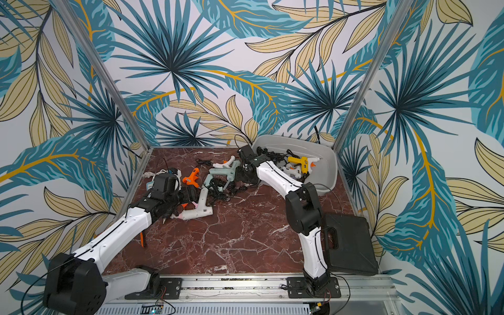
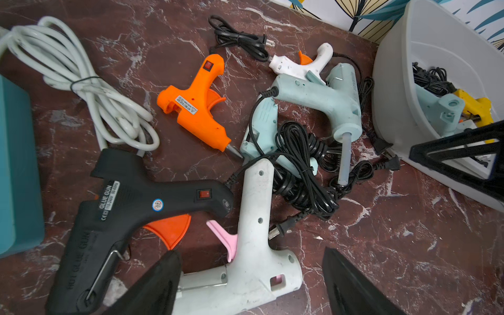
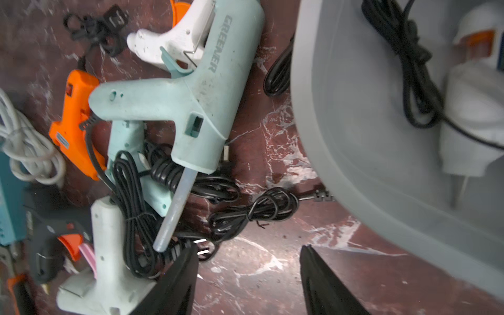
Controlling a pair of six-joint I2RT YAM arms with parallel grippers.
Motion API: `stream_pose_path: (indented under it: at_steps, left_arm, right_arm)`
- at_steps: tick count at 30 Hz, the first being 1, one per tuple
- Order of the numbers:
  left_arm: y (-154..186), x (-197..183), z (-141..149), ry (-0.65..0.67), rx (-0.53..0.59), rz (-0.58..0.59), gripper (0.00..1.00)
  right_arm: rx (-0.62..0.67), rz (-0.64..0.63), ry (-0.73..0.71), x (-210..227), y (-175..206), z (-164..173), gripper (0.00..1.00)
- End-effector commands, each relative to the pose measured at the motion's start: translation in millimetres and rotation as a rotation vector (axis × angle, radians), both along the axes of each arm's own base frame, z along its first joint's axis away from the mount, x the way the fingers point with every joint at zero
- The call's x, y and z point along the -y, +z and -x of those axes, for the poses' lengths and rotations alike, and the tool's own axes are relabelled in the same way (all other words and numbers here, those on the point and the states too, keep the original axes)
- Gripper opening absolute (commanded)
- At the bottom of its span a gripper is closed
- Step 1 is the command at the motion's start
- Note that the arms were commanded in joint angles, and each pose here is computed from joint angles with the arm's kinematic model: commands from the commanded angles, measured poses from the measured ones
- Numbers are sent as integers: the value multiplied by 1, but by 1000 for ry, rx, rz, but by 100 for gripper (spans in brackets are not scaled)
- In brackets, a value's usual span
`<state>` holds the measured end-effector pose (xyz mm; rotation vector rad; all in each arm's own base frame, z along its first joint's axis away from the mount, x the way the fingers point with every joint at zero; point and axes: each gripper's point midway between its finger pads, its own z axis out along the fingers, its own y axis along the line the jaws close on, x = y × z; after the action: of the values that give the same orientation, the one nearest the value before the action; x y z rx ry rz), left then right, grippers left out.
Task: Put the hot melt glue gun into the storage box
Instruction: Pick up the hot melt adhesive gun from the center of the board.
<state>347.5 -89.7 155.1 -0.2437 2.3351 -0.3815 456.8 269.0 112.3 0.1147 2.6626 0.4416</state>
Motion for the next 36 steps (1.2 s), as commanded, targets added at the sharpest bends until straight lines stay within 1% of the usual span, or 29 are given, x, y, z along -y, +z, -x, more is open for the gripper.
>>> stream_pose_path:
  at_steps: [1,5,8,9,11,14,22,25,36]
  left_arm:
    - [4,2,-5,-10,30,32,87]
    - [1,0,-4,5,32,36,92]
    - [1,-2,-3,13,35,32,97]
    - [1,-2,-2,15,36,30,98]
    - [1,-4,-1,21,37,28,100]
    - [2,-5,0,25,41,24,100]
    - [2,-9,3,36,54,14,100]
    - [1,-10,3,38,53,9,100]
    - [3,-10,5,36,59,9,100]
  right_arm:
    - [119,-187,-146,-15,26,-20,66]
    - [136,-255,-208,-26,17,-27,69]
    - [134,-277,-248,-32,5,-34,71]
    - [162,-305,-256,-36,8,-41,71]
    - [173,-335,-289,-38,4,-48,72]
    - [185,-372,-311,-46,1,-57,73]
    - [185,-340,-391,-45,-21,-68,74]
    - [173,-340,-395,-49,-32,-73,74]
    - [181,-425,-391,-70,-51,-93,73]
